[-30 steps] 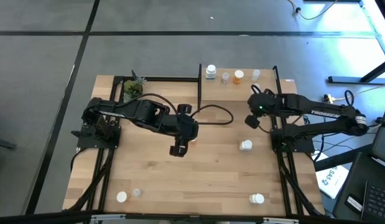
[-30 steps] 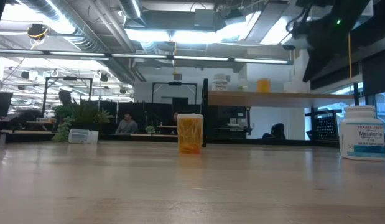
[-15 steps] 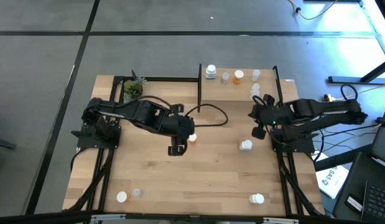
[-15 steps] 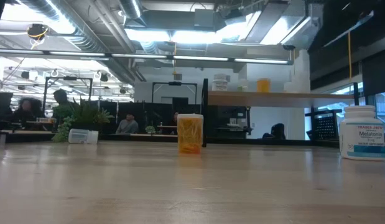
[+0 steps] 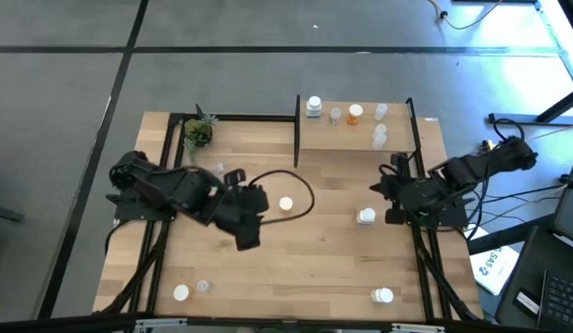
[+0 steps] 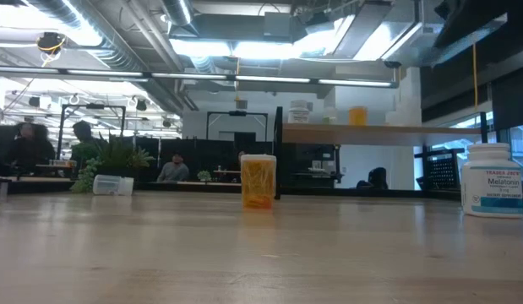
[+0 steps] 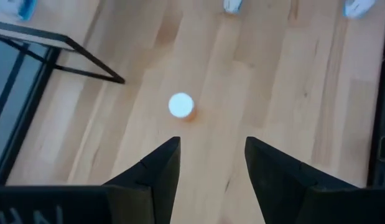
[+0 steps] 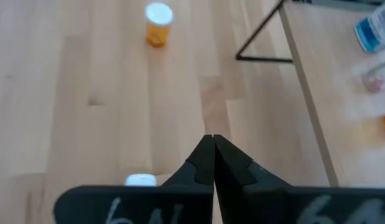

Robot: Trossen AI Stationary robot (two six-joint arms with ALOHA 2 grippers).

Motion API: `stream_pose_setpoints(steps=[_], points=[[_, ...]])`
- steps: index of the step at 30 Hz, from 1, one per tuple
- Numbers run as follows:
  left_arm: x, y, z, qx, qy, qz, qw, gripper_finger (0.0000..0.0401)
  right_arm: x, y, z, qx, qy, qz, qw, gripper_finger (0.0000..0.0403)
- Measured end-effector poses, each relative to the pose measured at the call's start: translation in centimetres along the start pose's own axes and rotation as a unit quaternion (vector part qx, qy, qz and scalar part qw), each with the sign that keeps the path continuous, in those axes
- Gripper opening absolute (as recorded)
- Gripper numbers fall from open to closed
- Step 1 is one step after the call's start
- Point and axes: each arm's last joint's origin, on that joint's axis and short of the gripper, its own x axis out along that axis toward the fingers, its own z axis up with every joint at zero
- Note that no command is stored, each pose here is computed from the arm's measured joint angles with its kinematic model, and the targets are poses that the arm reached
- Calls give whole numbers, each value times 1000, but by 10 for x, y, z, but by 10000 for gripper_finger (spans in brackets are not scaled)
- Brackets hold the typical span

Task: Pick and place medicine bottles onto shelf by color
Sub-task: Put the top orange pill bottle on the shelf aligned with the other orange pill bottle

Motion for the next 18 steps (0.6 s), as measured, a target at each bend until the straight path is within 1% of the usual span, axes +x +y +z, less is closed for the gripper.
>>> stream_pose_setpoints(steps=[3,6,10,14,18], points=[[-7,-11,-11,-18,-5,1,1000,174,-7,4,7,-12,-11,12,1000,1],[-9,-24,-22,-29,-14,10,999,174,-11,9,17,-43,-14,21,999,1],[-8,-36,-35,-49,-13,15,999,174,-18,17,24,-84,24,34,996,1],[-4,-44,-46,-73,-5,18,997,174,-29,26,35,-117,42,51,991,1],[-1,-51,-56,-79,3,22,997,174,-34,38,45,-147,67,71,984,1]])
